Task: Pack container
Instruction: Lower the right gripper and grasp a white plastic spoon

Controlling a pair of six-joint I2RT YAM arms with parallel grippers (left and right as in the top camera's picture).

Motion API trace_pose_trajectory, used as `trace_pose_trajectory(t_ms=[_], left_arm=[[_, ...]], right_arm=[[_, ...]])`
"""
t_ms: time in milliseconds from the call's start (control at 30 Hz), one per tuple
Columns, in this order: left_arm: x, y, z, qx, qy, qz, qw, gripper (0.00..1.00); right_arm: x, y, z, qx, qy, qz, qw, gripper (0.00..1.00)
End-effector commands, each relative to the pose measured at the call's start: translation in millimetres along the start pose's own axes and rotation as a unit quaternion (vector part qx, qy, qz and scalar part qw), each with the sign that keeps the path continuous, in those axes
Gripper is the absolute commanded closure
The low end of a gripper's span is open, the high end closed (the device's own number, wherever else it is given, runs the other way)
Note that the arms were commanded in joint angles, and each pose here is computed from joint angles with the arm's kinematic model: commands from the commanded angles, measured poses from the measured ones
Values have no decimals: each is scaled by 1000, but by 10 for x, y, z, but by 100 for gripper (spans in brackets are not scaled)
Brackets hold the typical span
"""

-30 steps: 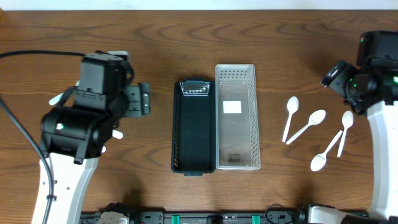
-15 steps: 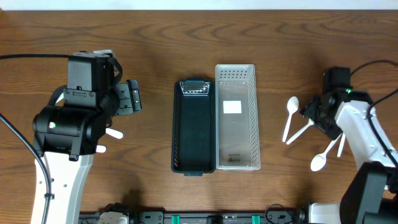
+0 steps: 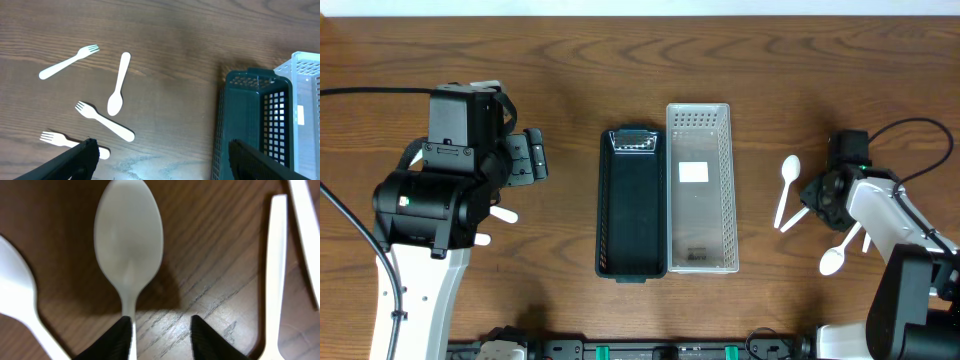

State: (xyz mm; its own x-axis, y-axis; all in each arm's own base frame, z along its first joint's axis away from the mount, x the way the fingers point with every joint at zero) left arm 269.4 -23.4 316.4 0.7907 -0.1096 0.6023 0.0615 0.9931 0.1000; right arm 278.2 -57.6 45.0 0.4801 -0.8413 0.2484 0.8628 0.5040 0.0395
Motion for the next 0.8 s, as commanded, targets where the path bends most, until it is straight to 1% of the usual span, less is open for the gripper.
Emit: trace_pose_trajectory(t_ms=[0,33,167,267,333,467,767], left_arm=[[-9,25,2,6,2,4,1000,15],[-9,24,2,6,2,4,1000,15],[-9,25,2,6,2,4,1000,15],[-9,25,2,6,2,4,1000,15],[-9,25,2,6,2,4,1000,15],[-9,25,2,6,2,4,1000,15],[-9,25,2,6,2,4,1000,15]], right_arm=[[-33,-96,-92,-17,0,-4,1000,53],[-35,-98,-100,-16,-1,-4,1000,49],[-18,-75,-105,-10,-5,-3,1000,48],[-11,-62,-105,-7,-7,-4,1000,43],[-1,-49,-104,-4,-10,0,1000,42],[76,51,-67,15,-21,27,999,37],[413,531,472,64,-43,97,992,29]])
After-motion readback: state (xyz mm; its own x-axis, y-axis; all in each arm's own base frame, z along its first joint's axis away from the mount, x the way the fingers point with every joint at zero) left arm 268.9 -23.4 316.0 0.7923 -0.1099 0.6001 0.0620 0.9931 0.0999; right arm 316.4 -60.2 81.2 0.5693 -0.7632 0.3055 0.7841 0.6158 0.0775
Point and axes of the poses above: each gripper's point midway between its finger pads, its own z axis back along the fingers, its own y axis along the line the jaws close on, x = y × z, the point moved 4 cm from there along z, back along the fingers, and after that the axes turned 12 degrees about -z, right-handed, at the moved point
